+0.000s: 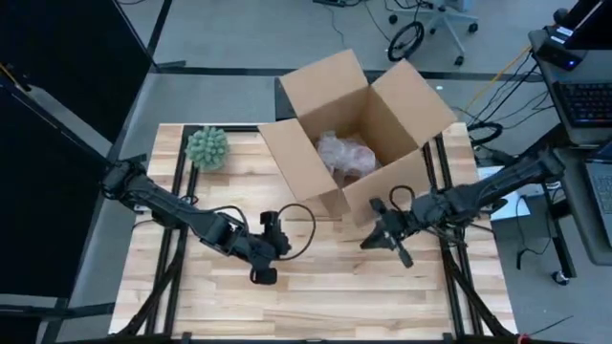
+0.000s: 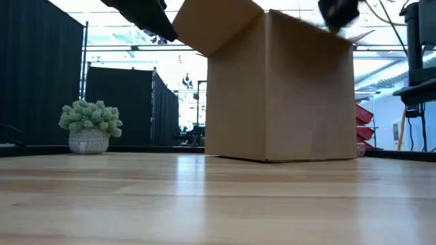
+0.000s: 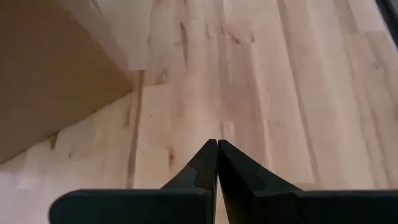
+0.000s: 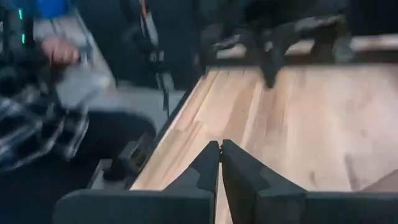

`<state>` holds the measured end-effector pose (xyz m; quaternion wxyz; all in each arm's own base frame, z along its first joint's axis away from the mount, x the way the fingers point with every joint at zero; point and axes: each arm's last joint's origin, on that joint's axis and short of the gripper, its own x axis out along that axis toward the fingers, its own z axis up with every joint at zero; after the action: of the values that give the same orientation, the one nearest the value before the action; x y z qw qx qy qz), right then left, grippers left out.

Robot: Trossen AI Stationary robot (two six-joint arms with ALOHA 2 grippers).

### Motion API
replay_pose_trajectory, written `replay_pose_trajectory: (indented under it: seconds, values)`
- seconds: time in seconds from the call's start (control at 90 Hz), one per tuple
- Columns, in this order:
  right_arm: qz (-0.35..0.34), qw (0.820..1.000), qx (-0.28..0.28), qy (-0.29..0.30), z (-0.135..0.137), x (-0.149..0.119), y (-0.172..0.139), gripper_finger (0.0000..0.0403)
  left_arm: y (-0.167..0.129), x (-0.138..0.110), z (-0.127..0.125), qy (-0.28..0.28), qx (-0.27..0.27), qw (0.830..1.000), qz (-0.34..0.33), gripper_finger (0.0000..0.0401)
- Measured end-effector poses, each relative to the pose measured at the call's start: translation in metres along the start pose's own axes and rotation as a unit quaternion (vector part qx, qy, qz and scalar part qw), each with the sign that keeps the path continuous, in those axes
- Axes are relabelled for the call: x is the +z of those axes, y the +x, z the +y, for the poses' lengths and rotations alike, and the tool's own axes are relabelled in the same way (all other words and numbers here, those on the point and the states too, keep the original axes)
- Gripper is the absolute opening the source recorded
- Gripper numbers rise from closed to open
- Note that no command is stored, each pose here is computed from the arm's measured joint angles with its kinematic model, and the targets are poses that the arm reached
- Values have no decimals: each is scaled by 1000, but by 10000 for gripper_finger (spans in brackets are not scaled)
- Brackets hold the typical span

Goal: Wrap mug
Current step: Return to Home Position

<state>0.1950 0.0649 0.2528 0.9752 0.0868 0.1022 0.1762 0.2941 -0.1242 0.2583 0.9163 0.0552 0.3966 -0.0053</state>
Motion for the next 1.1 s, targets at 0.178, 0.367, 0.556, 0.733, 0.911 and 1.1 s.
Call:
replay_pose_trajectory:
  seconds: [0.178, 0.367, 0.556, 0.733, 0.911, 1.1]
  values:
    - [-15, 1000, -2, 16, -23, -39, -14, 0, 2, 2, 5, 16, -18, 1000, -1, 0]
    - [12, 996, -13, 93, -29, -64, -20, 0, 3, 2, 7, 20, -16, 1000, 1, 0]
    - [47, 996, -6, 79, -24, -84, -23, 0, 3, 3, 8, 26, 4, 1000, -4, 0]
    - [33, 988, -140, 63, -42, -95, -31, 0, 3, 6, 9, 17, 12, 1000, -19, 0]
    - [-6, 994, -109, 21, -49, -89, -46, 0, 3, 5, 9, 45, 10, 999, -13, 0]
    - [-70, 989, -131, 17, -53, -96, -66, 0, 4, 0, 13, 46, 11, 999, 12, 0]
